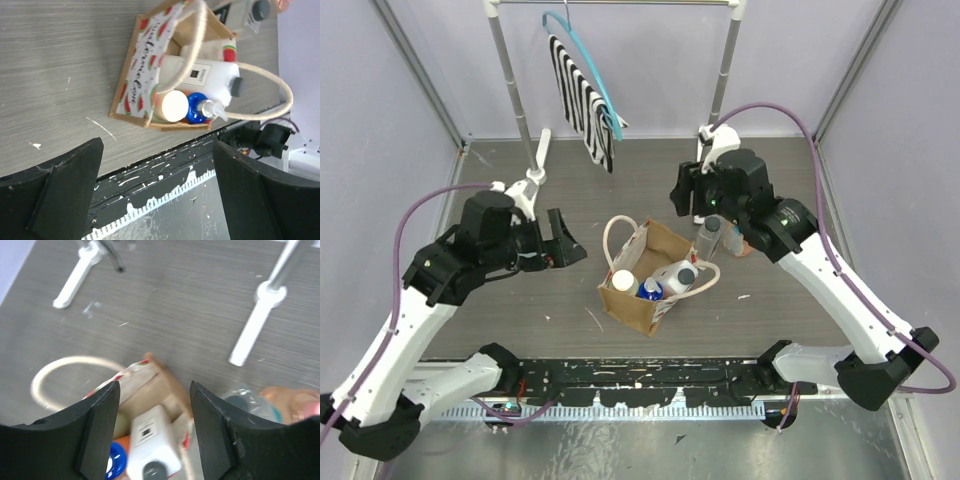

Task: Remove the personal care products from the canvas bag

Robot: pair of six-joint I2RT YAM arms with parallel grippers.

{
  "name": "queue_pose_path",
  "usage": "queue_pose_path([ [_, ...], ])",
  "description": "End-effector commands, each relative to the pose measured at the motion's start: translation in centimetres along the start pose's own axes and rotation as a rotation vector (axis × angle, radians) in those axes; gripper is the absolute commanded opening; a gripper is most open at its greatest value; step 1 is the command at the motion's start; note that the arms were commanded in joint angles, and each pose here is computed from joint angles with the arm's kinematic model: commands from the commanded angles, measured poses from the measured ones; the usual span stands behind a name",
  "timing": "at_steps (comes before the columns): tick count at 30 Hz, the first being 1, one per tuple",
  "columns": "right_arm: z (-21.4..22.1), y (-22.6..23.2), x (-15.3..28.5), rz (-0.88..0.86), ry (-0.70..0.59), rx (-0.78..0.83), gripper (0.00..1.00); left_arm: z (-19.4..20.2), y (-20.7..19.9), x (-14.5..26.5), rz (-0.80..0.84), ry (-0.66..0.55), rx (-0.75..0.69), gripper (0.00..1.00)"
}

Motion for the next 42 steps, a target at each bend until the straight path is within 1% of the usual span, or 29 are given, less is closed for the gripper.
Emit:
queue_pose_path([
  [1, 0.6, 3.2, 0.9, -0.128, 0.072, -0.047, 0.63, 0.7, -2.4, -1.0, -0.022, 0.042, -0.108, 0.97],
  [4, 3.0, 4.5, 0.6, -0.177, 0.163, -0.088, 0.58, 2.0, -4.0, -2.6, -0.022, 0.077, -0.172, 0.97],
  [7, 5.3, 4.8, 0.4, -0.161, 0.216, -0.1, 0.58, 3.4, -5.6, -4.3, -0.019, 0.118, -0.234, 0.97],
  [10, 7.2, 4.8, 0.0, -0.162, 0.262, -0.099, 0.58, 4.4, -7.0, -5.9, -0.047, 0.121, -0.289, 0.97],
  [14, 8.9, 5.2, -0.9, -0.192, 0.288, -0.108, 0.58, 5.0, -7.5, -8.4, -0.145, 0.09, -0.34, 0.98],
  [17, 10.3, 5.2, -1.6, -0.181, 0.325, -0.107, 0.6, 5.2, -7.3, -9.5, -0.181, 0.066, -0.346, 0.99],
  [20, 11.5, 5.1, -1.9, -0.158, 0.357, -0.105, 0.66, 5.5, -7.0, -10.5, -0.203, 0.058, -0.348, 1.0],
  [25, 12.6, 4.7, -1.5, -0.133, 0.401, -0.103, 0.75, 6.2, -6.4, -12.1, -0.237, 0.08, -0.35, 1.0],
  [27, 13.0, 4.5, -1.2, -0.125, 0.422, -0.103, 0.77, 6.6, -6.3, -12.6, -0.238, 0.095, -0.344, 1.0],
  [33, 13.7, 4.1, -0.3, -0.094, 0.481, -0.111, 0.78, 7.4, -6.8, -13.2, -0.222, 0.136, -0.335, 1.0],
  [36, 13.6, 4.1, 0.3, -0.092, 0.502, -0.132, 0.79, 7.6, -7.2, -12.9, -0.208, 0.136, -0.34, 1.0],
  [42, 13.6, 4.8, 1.5, -0.162, 0.528, -0.204, 0.79, 8.2, -7.3, -12.9, -0.207, 0.149, -0.344, 1.0],
])
Point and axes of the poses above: each gripper's point midway between its finger pads, its own x axis back along the fingers, its own y axis along the line the jaws close on, z = x × y, the point moved 9 cm from there along x, back along the fingers, and after that the axes turned 11 degrees about x, right-handed, at the moved point
